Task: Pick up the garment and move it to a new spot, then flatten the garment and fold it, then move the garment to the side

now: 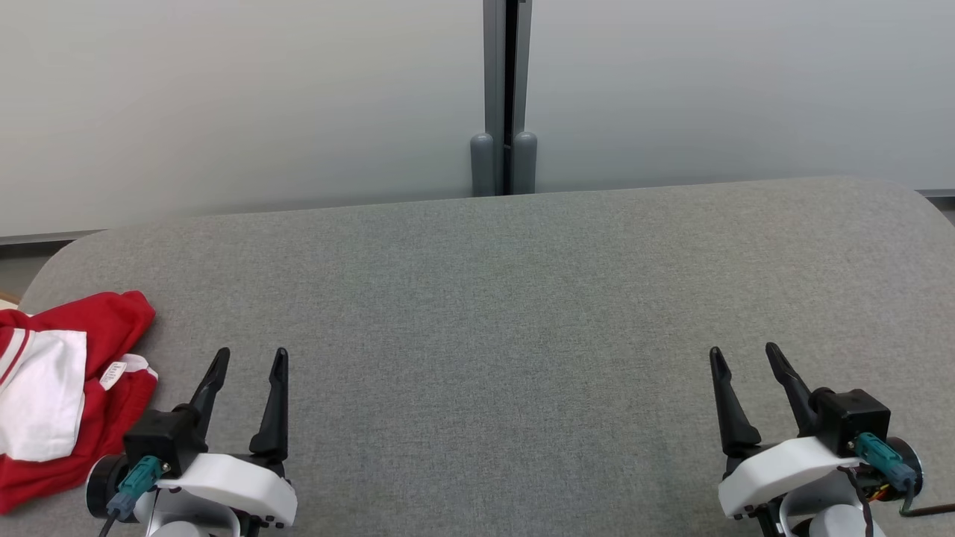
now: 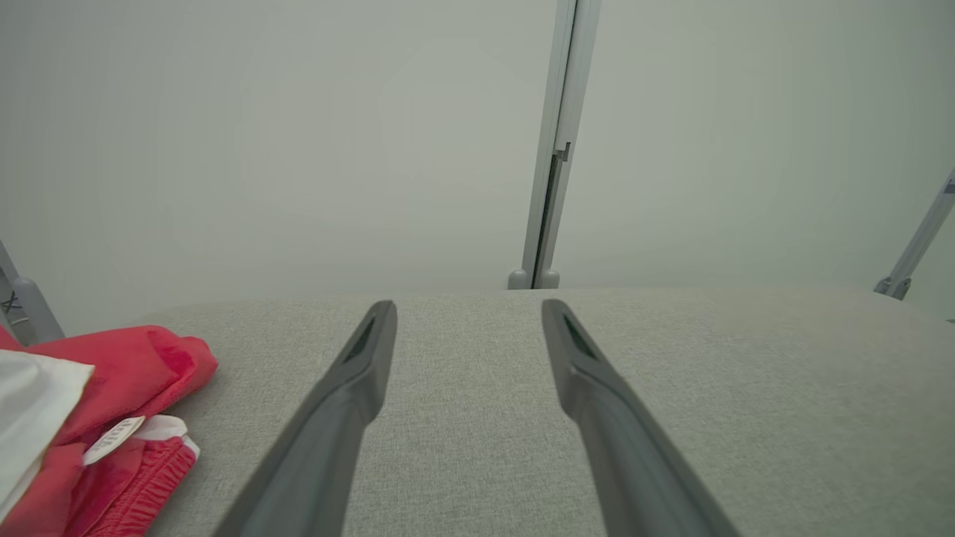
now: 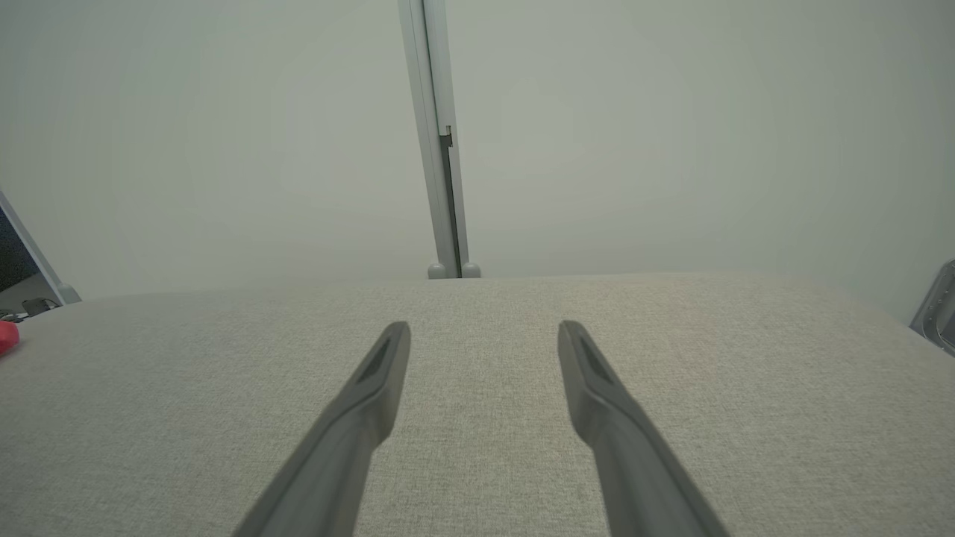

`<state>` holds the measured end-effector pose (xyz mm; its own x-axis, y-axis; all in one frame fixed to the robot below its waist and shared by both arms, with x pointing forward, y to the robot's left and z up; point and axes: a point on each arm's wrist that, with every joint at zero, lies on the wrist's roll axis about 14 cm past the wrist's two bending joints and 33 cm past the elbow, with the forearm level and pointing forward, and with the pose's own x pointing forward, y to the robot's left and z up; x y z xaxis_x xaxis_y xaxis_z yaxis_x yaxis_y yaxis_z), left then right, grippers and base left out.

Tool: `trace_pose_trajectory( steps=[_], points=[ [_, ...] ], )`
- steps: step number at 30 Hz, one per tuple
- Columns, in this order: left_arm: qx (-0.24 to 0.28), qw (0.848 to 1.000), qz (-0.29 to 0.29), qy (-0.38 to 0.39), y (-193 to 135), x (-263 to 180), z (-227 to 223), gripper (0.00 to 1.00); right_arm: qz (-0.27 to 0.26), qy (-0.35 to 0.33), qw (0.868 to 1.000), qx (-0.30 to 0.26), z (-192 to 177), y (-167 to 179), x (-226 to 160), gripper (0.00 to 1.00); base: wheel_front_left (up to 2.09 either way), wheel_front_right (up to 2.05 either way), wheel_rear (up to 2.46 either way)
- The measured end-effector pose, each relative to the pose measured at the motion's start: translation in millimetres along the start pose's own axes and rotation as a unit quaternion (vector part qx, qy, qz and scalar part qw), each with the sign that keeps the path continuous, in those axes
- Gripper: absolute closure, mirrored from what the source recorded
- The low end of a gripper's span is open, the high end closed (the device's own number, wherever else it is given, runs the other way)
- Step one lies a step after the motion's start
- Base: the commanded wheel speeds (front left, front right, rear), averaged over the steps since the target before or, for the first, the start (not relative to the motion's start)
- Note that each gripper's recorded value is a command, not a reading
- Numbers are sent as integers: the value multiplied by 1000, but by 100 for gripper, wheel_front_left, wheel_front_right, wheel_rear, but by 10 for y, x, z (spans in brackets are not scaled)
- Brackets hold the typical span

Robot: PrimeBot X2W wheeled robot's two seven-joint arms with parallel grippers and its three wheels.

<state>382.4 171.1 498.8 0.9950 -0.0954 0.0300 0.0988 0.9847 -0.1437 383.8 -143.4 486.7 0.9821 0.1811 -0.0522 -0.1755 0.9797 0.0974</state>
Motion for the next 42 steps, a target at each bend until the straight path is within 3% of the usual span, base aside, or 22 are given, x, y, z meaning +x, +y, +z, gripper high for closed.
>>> trace_pose_trajectory(
  steps=[19, 31, 42],
  points=[
    [44, 999, -6, 4, -21, -29, -68, 0, 5, -15, 1000, -12, 43, 55, -18, 0, 0, 0, 0],
    [43, 999, 2, 5, 18, -53, -73, 0, 13, -13, 1000, -10, 36, 114, 18, 0, 0, 0, 0],
    [40, 997, 65, -18, 427, -202, 107, 0, 79, -26, 996, -23, 157, 549, 250, 0, 0, 0, 0]
  ],
)
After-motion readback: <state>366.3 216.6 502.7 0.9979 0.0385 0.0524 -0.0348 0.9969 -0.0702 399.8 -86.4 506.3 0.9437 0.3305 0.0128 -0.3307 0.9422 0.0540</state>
